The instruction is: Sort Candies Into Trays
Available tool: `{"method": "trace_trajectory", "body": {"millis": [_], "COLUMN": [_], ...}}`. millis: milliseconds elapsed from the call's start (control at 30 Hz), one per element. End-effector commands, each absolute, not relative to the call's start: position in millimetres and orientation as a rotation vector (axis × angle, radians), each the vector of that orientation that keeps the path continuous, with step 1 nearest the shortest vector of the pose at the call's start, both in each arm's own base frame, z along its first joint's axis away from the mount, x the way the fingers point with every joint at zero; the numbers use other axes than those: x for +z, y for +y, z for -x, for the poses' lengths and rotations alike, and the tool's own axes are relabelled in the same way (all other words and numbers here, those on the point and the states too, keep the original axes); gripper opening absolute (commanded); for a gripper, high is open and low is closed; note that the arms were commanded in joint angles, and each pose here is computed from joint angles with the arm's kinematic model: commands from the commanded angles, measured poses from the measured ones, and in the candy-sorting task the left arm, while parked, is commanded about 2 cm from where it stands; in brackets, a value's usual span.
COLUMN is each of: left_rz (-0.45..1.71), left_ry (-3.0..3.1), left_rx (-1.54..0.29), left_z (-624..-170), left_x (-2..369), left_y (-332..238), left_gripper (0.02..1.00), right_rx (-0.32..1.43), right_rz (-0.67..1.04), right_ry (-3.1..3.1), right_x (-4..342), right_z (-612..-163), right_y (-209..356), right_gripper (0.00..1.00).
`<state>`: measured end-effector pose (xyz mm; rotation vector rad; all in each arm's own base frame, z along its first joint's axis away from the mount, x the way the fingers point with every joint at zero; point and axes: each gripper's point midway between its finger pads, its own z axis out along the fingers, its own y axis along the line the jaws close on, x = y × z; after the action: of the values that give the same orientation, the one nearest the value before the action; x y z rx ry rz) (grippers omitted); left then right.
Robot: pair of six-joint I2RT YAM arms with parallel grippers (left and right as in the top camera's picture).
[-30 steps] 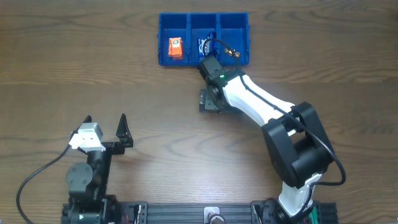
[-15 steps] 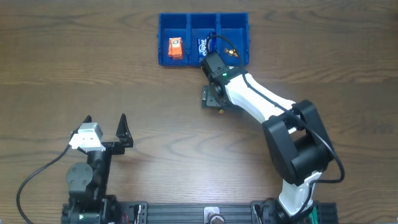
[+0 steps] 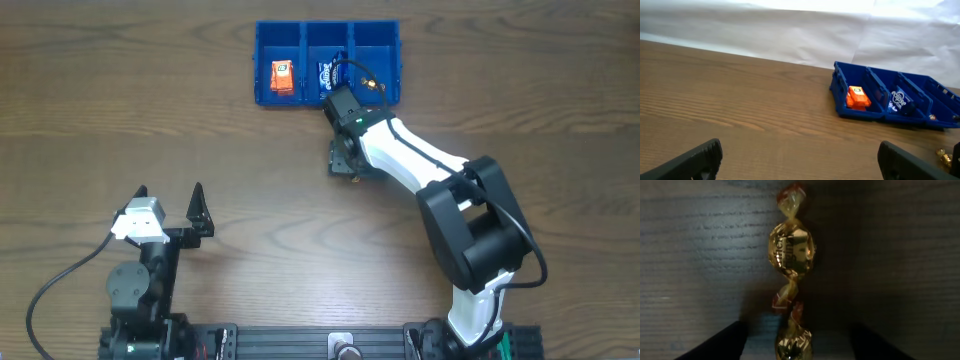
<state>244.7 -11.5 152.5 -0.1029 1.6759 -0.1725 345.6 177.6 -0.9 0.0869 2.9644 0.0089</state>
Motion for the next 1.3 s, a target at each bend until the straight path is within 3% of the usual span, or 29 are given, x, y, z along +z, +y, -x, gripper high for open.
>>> {"method": "trace_trajectory", "body": {"millis": [33, 100, 267, 467, 667, 833, 933, 1033, 1167, 1300], "left_rz": [0.106, 0.106, 0.106, 0.106, 0.106, 0.106, 0.106, 0.106, 0.106, 0.106], "left_ry": [1.727, 1.727, 1.727, 1.727, 1.727, 1.727, 1.727, 1.727, 1.727, 1.727], "left_rx": [-0.162, -0.162, -0.162, -0.162, -0.162, -0.162, -0.162, -0.162, -0.162, -0.162], "left_z": [-243.6, -243.6, -243.6, -243.6, -243.6, -243.6, -243.6, -243.6, -243.6, -243.6], "left_x": [136.3, 136.3, 136.3, 136.3, 136.3, 136.3, 136.3, 136.3, 136.3, 136.3], "left_y": [-10.2, -10.2, -10.2, -10.2, -10.2, -10.2, -10.2, -10.2, -10.2, -10.2], "left_gripper": [0.998, 0.998, 0.996, 0.996, 0.998, 0.998, 0.998, 0.998, 0.996, 0.998], "right_rx": [-0.021, 0.0, 0.005, -0.021, -0.053, -0.07, -0.145, -0.12, -0.093, 0.002], "right_rz": [-0.1, -0.098, -0.098, -0.098, -0.129, -0.183, -0.146, -0.097, -0.166, -0.124], "right_ry": [2.975, 2.983, 2.994, 3.019, 2.939, 2.673, 2.398, 2.209, 2.106, 2.149], "right_x": [-8.3, -8.5, -8.8, -8.7, 28.9, 110.9, 177.0, 211.7, 217.2, 179.3], "right_z": [-345.1, -343.9, -341.7, -335.2, -342.0, -373.3, -425.0, -468.1, -506.4, -532.7], "right_y": [171.7, 174.2, 174.5, 170.2, 155.9, 141.5, 137.0, 140.3, 125.9, 128.1], "right_gripper": [0.551, 0.413, 0.191, 0.038, 0.038, 0.036, 0.036, 0.036, 0.036, 0.036]}}
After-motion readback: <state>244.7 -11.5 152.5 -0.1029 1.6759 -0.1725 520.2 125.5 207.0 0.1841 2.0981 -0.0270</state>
